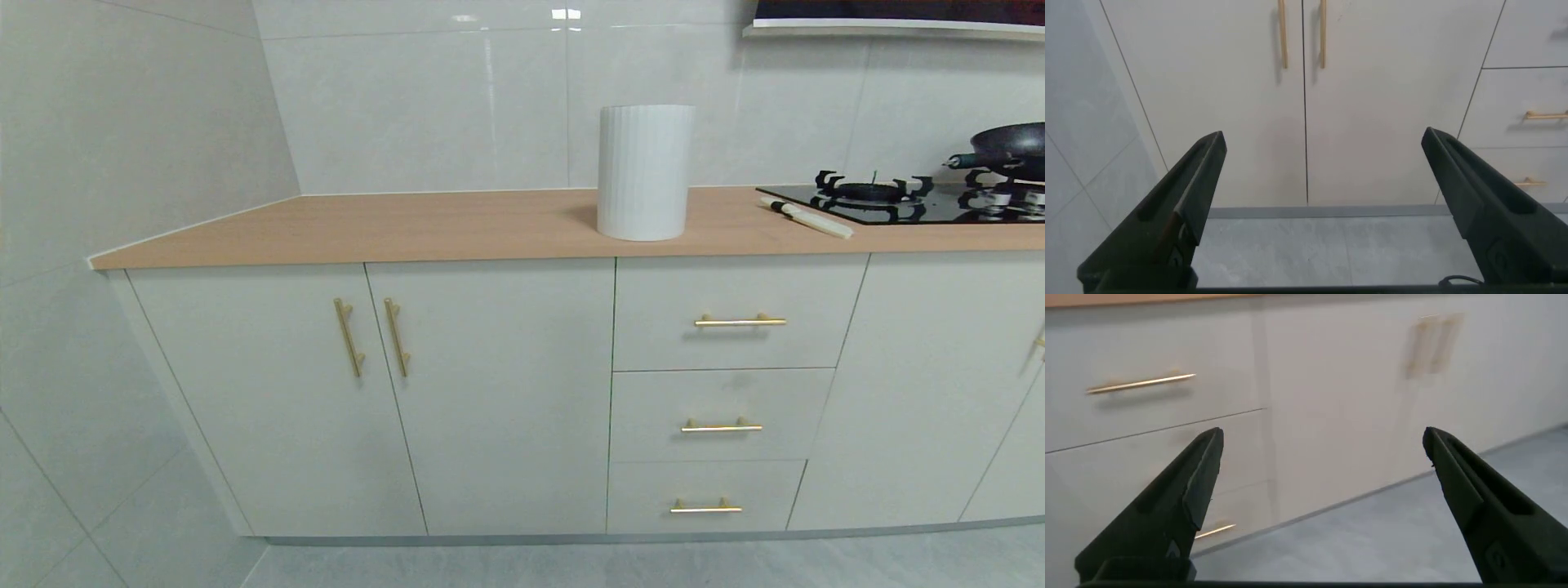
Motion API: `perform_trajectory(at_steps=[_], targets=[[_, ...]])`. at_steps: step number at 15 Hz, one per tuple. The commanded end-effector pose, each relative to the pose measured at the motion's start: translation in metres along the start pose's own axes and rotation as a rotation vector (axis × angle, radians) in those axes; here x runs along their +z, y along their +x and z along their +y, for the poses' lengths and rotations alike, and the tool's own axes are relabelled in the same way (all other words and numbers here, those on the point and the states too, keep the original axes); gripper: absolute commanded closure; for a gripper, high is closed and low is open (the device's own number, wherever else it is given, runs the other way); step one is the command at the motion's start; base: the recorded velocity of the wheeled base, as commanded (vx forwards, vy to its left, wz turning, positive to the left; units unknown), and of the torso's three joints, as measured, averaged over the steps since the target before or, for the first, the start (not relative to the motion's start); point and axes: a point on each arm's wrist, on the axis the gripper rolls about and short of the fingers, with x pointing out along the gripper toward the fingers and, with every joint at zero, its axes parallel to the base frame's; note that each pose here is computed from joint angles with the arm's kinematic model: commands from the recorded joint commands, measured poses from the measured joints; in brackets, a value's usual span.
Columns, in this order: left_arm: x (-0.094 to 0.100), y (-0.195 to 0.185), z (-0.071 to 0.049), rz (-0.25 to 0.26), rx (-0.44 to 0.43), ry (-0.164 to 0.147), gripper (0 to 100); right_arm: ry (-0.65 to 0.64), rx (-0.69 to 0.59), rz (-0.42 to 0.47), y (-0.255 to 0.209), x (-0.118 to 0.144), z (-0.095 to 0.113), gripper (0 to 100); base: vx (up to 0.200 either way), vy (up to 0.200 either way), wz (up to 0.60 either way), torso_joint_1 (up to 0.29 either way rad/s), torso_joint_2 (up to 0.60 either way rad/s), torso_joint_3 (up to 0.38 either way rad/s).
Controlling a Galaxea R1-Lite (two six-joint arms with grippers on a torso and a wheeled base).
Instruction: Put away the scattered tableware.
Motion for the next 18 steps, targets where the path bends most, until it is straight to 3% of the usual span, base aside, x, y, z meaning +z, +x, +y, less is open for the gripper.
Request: perform_trajectory(at_steps=[1,5,8,11,14,18], targets=[[0.0,0.0,0.0,0.0,0.0,0.0,0,0.036,-0.105,-0.14,-0.064,-0.021,-0.042,0,0.0,0.0,0.0,0.0,0.0,0.0],[0.0,0.0,0.0,0.0,0.0,0.0,0,0.038,-0.163,-0.177,-0.1,-0.038,-0.056,0,0.0,0.0,0.0,0.0,0.0,0.0],[0.0,0.0,0.0,0.0,0.0,0.0,0,0.106,0.04,-0.197,-0.098,-0.044,-0.051,0,0.0,0.0,0.0,0.0,0.0,0.0],[0.0,0.0,0.0,0.0,0.0,0.0,0,0.061,0.296,-0.104,-0.08,-0.079,-0.033,0,0.0,0.0,0.0,0.0,0.0,0.0],[0.0,0.0,0.0,0.0,0.0,0.0,0,0.047,0.336,-0.112,-0.065,-0.106,-0.022,0,0.0,0.0,0.0,0.0,0.0,0.0],[0.0,0.0,0.0,0.0,0.0,0.0,0,0.048,0.43,-0.08,-0.065,-0.112,-0.019,0,0.0,0.0,0.0,0.0,0.0,0.0]])
